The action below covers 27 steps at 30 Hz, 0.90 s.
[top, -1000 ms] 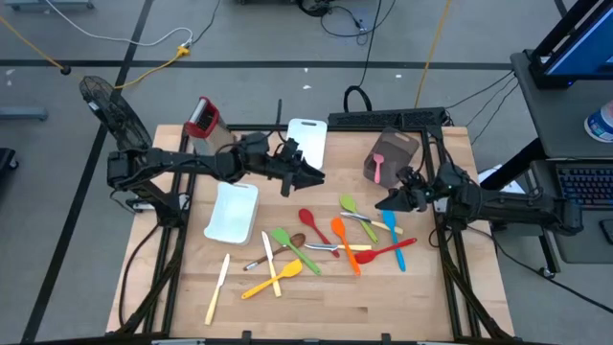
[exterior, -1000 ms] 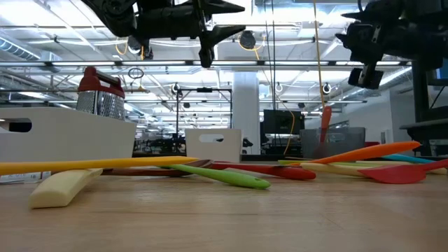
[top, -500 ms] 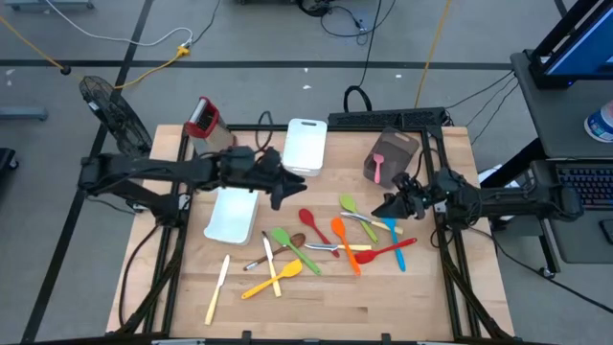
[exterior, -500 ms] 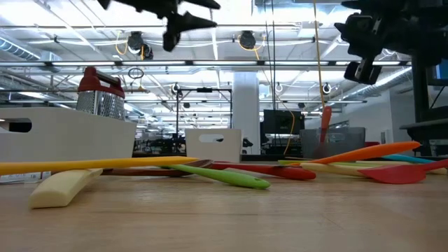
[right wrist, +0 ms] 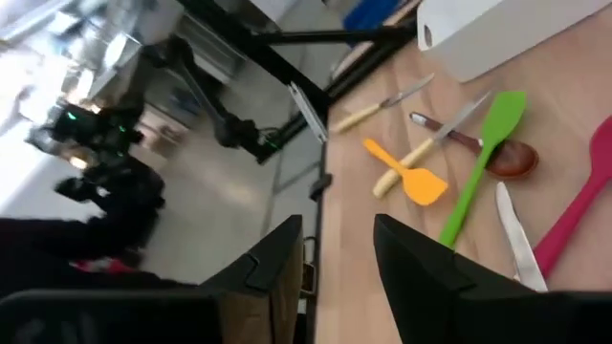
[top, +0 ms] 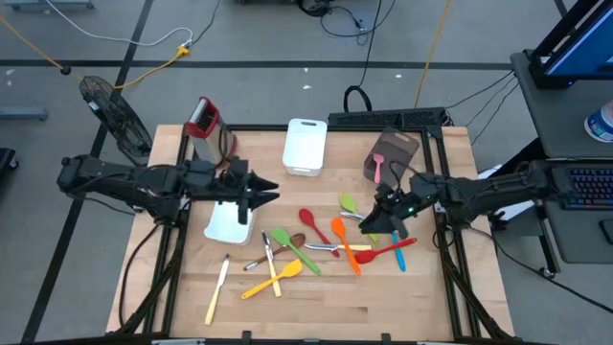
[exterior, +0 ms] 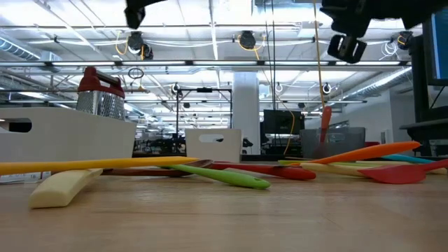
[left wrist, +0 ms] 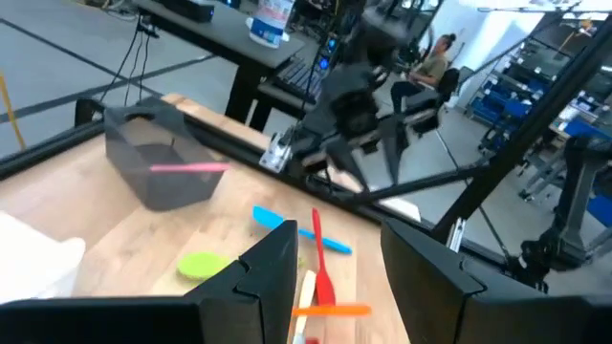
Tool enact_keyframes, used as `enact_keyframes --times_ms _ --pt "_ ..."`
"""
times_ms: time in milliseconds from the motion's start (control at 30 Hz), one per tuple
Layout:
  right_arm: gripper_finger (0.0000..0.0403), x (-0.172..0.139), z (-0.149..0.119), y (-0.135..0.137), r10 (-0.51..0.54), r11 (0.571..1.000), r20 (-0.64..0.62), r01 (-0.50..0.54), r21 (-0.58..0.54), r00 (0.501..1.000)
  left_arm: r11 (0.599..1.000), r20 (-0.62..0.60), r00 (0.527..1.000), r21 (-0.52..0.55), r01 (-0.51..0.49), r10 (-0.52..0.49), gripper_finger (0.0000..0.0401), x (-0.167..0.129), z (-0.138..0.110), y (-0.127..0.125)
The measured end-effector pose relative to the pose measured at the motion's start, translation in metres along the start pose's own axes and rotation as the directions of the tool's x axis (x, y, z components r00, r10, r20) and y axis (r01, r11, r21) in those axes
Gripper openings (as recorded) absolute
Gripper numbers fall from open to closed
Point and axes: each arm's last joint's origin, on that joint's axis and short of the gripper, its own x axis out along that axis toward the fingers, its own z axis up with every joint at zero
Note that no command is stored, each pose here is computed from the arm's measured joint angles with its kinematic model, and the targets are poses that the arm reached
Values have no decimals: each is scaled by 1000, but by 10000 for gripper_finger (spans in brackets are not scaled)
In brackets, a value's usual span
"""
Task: Pick & Place Kitchen Items
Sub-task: Put the orange spatula into the black bin
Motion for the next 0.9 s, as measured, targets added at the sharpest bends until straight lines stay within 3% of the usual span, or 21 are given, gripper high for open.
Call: enact_keyframes --times_ms 267,533,733,900 --pt "139 37 1 16 -125 992 -42 124 -7 991 999 -14 999 -22 41 -41 157 -21 -14 1" --pt "175 68 -18 16 -269 963 -87 271 7 959 997 -69 995 23 67 -65 157 -35 -18 -3" --pt "189 83 -20 26 -383 924 -127 381 -35 915 992 -56 994 81 100 -96 157 -52 -14 -5" --pt "200 92 -19 34 -491 871 -237 483 -93 839 989 -78 993 113 94 -86 157 -68 -13 -2"
